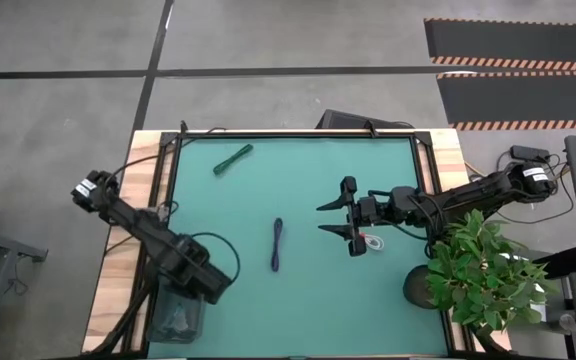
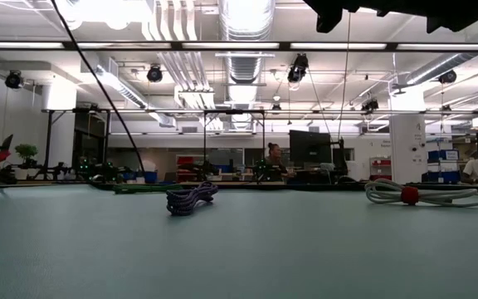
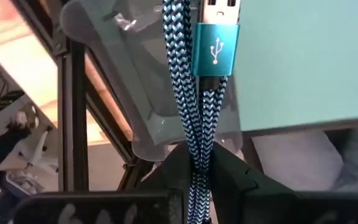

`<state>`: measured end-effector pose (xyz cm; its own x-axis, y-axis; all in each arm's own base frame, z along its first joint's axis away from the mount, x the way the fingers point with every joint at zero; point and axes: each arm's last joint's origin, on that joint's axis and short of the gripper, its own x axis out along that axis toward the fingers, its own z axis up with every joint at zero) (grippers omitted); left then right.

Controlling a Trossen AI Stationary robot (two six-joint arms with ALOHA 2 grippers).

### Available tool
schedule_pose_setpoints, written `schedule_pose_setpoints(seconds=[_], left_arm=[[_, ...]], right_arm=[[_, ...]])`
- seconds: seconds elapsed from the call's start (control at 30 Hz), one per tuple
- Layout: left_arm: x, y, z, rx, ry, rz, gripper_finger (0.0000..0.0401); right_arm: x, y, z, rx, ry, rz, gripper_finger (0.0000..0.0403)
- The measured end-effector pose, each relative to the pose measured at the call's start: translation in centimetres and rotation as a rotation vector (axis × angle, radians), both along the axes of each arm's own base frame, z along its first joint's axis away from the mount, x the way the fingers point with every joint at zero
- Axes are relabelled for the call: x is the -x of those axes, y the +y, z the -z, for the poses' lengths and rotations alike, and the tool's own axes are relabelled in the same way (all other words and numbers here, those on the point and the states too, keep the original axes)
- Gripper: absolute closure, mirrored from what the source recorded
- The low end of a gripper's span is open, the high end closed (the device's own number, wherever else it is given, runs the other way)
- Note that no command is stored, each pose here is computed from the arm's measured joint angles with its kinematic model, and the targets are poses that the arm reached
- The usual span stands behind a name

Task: Pick and place USB-C Cables
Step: Put the blue charger cable into the gray bin

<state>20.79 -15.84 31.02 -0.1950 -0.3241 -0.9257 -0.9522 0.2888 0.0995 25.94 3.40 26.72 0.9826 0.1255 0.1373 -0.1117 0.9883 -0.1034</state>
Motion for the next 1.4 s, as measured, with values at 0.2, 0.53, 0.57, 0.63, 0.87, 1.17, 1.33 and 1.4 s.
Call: schedule_pose_setpoints(seconds=[0.2, 0.53, 0.57, 0.63, 0.87, 1.17, 1.33, 1.4], left_arm=[[1.3, -0.8, 1.6, -0.070, 0.102, -0.075, 0.0377], [2.1, -1.5, 5.4, -0.144, 0.209, -0.074, 0.0378], [2.1, -1.5, 5.7, -0.150, 0.215, -0.072, 0.0378], [2.1, -1.7, 6.2, -0.153, 0.215, -0.064, 0.0378], [1.8, -3.2, 7.5, -0.155, 0.210, -0.034, 0.0378], [2.0, -3.8, 8.0, -0.162, 0.210, -0.032, 0.0378], [2.4, -3.8, 8.4, -0.176, 0.223, -0.025, 0.0379], [2.6, -3.9, 8.6, -0.175, 0.220, 0.001, 0.0379]], right_arm=[[0.0, 0.0, 0.0, 0.000, 0.001, 0.000, 0.0211], [0.0, 0.0, 0.0, 0.000, 0.002, 0.000, 0.0211], [0.0, 0.0, 0.0, 0.000, 0.002, 0.000, 0.0211], [0.0, 0.0, 0.0, 0.001, 0.002, 0.000, 0.0211], [0.0, 0.0, 0.1, 0.001, 0.008, 0.000, 0.0211], [0.0, 0.0, 0.1, 0.001, 0.009, 0.000, 0.0211], [0.0, 0.0, 0.1, 0.002, 0.011, 0.000, 0.0211], [0.0, 0.0, 0.1, 0.002, 0.013, 0.000, 0.0211]])
